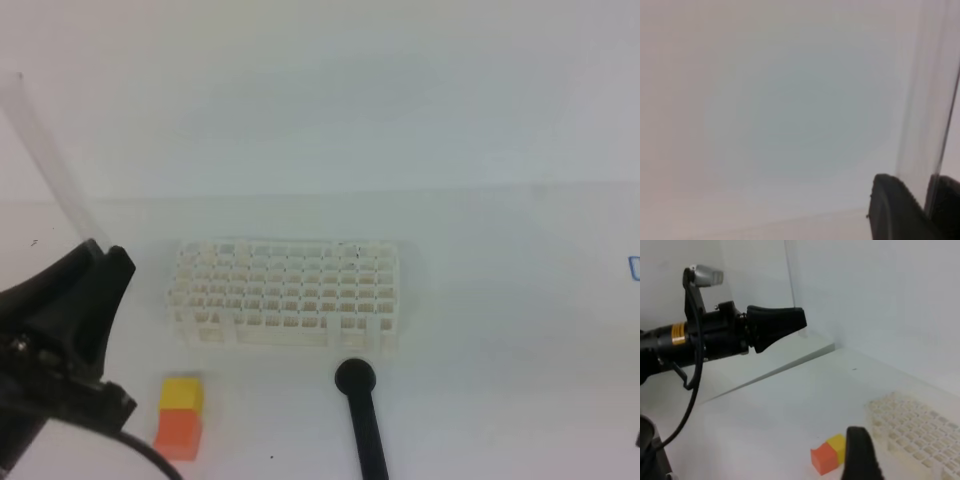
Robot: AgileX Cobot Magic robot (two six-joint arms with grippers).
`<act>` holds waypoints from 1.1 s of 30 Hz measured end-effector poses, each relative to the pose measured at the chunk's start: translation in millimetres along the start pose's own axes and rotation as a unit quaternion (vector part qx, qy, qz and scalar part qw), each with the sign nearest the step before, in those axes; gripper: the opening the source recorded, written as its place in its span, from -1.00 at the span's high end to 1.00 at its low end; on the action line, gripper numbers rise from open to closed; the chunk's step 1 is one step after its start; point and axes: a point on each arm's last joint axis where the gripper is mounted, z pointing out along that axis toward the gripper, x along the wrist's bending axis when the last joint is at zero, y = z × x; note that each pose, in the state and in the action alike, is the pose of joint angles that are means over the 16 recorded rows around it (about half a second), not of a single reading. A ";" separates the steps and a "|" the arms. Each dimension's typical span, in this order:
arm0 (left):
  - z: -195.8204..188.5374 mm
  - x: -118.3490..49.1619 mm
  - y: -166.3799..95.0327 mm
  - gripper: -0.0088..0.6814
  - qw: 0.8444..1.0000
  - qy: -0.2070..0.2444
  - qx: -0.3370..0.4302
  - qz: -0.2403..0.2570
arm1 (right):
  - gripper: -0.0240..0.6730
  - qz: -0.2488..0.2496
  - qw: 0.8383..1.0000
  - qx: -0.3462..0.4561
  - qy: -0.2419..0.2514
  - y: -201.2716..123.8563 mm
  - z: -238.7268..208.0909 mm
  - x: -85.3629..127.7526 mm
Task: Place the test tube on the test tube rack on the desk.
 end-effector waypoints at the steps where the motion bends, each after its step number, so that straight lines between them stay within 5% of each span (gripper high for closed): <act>1: -1.4 -1.0 -5.0 0.66 1.000 -0.008 -0.007 0.005 | -0.25 -0.003 1.000 0.003 0.005 1.1 2.8 -2.0; 14: 3.6 -15.0 -36.4 0.67 0.993 -0.103 -0.050 0.027 | -0.27 -0.052 0.994 0.027 0.094 39.0 75.3 -25.1; 23: 14.5 -16.9 -44.8 0.67 0.990 -0.123 -0.064 0.005 | -0.28 -0.068 0.983 0.015 0.171 52.1 165.9 -6.1; 33: 17.6 -16.9 -47.6 0.67 0.989 -0.128 -0.066 -0.017 | -0.31 -0.061 0.979 0.002 0.192 54.3 230.1 0.1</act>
